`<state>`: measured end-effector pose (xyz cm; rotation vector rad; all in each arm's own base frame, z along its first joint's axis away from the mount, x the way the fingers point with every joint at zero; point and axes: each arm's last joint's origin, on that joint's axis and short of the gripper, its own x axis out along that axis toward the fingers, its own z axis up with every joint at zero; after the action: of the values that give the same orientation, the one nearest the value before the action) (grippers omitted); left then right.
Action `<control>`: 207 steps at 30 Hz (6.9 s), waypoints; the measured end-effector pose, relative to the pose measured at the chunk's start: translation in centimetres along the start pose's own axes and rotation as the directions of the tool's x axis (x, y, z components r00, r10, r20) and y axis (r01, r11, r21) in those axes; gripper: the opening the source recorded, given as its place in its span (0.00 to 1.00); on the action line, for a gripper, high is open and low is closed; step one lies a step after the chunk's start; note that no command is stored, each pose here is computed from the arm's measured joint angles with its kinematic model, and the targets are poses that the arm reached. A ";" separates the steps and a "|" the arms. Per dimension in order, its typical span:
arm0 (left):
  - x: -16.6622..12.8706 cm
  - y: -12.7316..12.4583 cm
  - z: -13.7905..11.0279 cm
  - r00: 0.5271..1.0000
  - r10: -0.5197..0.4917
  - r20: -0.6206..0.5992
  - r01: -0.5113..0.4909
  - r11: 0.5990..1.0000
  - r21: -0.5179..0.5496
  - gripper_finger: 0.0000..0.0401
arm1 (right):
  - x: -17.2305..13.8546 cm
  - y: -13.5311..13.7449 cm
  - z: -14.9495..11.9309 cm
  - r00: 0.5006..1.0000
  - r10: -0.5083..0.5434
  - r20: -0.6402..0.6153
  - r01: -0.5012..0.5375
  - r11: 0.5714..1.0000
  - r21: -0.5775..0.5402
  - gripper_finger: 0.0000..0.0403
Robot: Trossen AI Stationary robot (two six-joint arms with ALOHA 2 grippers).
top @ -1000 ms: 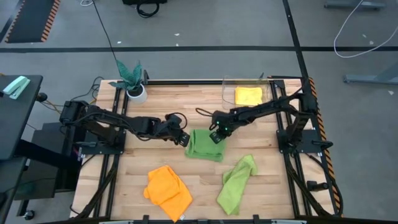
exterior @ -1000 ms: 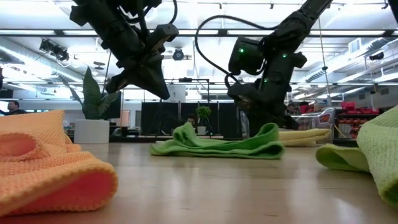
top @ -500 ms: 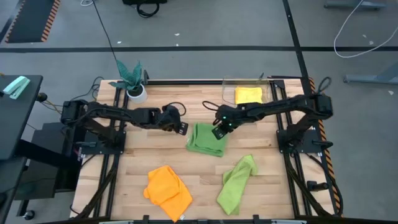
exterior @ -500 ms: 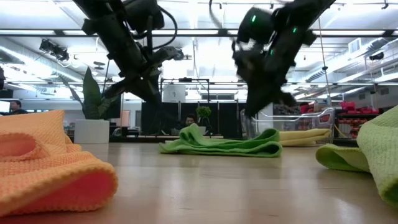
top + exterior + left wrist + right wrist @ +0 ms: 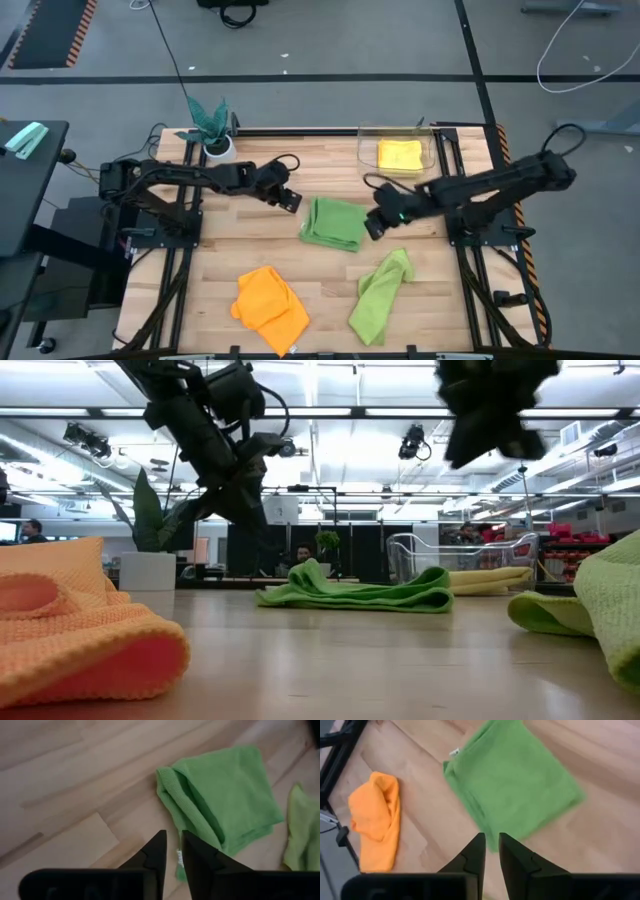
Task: Fold microfiber towels
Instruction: Stack the green towel on top of the yellow towel in the transparent bin
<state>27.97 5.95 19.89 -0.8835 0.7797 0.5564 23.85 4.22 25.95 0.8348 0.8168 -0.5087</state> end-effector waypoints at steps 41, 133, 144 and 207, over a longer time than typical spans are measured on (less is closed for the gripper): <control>0.5 0.6 -1.5 0.980 0.158 0.121 -0.168 0.983 0.077 0.14 | -0.2 -0.4 -8.6 0.991 -0.134 -0.021 0.125 0.963 -0.237 0.16; 8.9 2.5 -0.3 0.923 -0.289 -0.255 0.291 0.956 -0.032 0.50 | 11.9 -10.5 -3.8 0.979 0.196 0.060 -0.190 0.756 0.627 0.46; 8.8 1.9 -0.1 0.890 -0.369 -0.267 0.366 0.929 -0.064 0.54 | 13.5 -9.4 -3.2 0.980 0.199 0.026 -0.175 0.784 0.596 0.46; 8.8 1.3 0.5 0.907 -0.387 -0.166 0.376 0.922 -0.095 0.52 | 15.4 -8.2 -1.8 0.995 0.103 0.016 -0.090 0.769 0.633 0.29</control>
<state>32.48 8.09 12.56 -1.1236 0.7310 0.1532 26.65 -0.38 9.27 1.5054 0.6102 -0.7006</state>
